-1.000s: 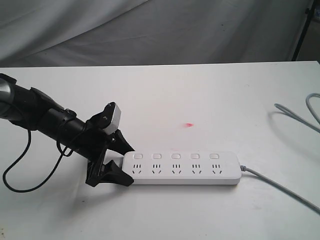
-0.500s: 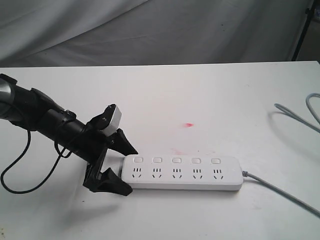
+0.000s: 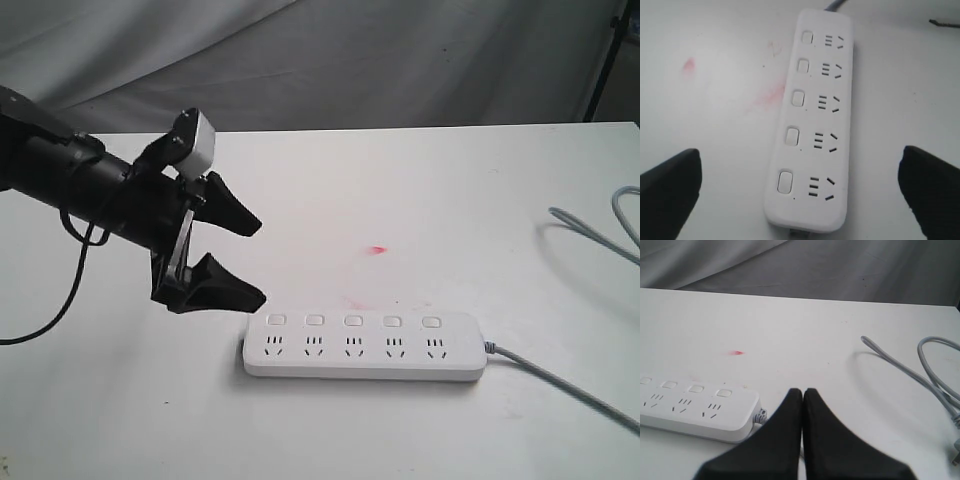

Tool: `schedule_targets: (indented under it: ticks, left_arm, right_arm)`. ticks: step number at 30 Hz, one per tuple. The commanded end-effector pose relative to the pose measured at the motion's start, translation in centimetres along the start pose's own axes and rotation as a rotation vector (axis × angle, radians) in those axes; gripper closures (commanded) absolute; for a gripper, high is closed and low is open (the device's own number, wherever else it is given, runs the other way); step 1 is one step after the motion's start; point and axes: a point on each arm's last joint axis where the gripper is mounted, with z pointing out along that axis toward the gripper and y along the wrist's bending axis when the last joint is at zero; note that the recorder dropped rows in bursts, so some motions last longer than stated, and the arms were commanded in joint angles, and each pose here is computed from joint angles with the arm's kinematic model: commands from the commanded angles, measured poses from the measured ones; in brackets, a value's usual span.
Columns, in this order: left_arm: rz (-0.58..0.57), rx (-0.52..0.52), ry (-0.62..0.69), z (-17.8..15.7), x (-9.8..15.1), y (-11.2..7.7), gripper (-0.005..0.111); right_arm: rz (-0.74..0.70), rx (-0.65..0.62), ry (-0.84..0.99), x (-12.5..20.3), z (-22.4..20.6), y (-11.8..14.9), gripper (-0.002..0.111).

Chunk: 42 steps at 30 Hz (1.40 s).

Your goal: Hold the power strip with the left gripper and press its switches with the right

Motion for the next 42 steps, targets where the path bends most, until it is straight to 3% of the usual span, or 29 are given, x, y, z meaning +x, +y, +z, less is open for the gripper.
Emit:
schedule_targets:
  ticks: [1,5,7,13,37,42]
  left_arm:
    - [-0.068,-0.031,-0.037,-1.5,-1.9,-0.9,0.025]
    - [-0.107,-0.015,-0.053,-2.2,-2.6,-1.6,0.075]
    - [-0.094,0.021,-0.059,-2.5,-2.9,-2.2,0.106]
    - [-0.080,0.135,-0.081,-2.7,-3.3,-3.4,0.106]
    - [-0.069,0.127,-0.059,-2.7,-3.1,-3.3,0.106]
    - [-0.064,-0.060,-0.075,-4.2,-4.4,-3.0,0.106]
  right_arm:
    - [0.005,-0.007,-0.003,0.1,0.0,0.0,0.108]
    - [0.005,-0.007,-0.003,0.1,0.0,0.0,0.108]
    - [0.005,-0.007,-0.003,0.1,0.0,0.0,0.108]
    - [0.005,-0.007,-0.003,0.1,0.0,0.0,0.108]
    - [0.010,-0.009,-0.003,0.1,0.0,0.1,0.108]
    - [0.010,-0.009,-0.003,0.1,0.0,0.1,0.108]
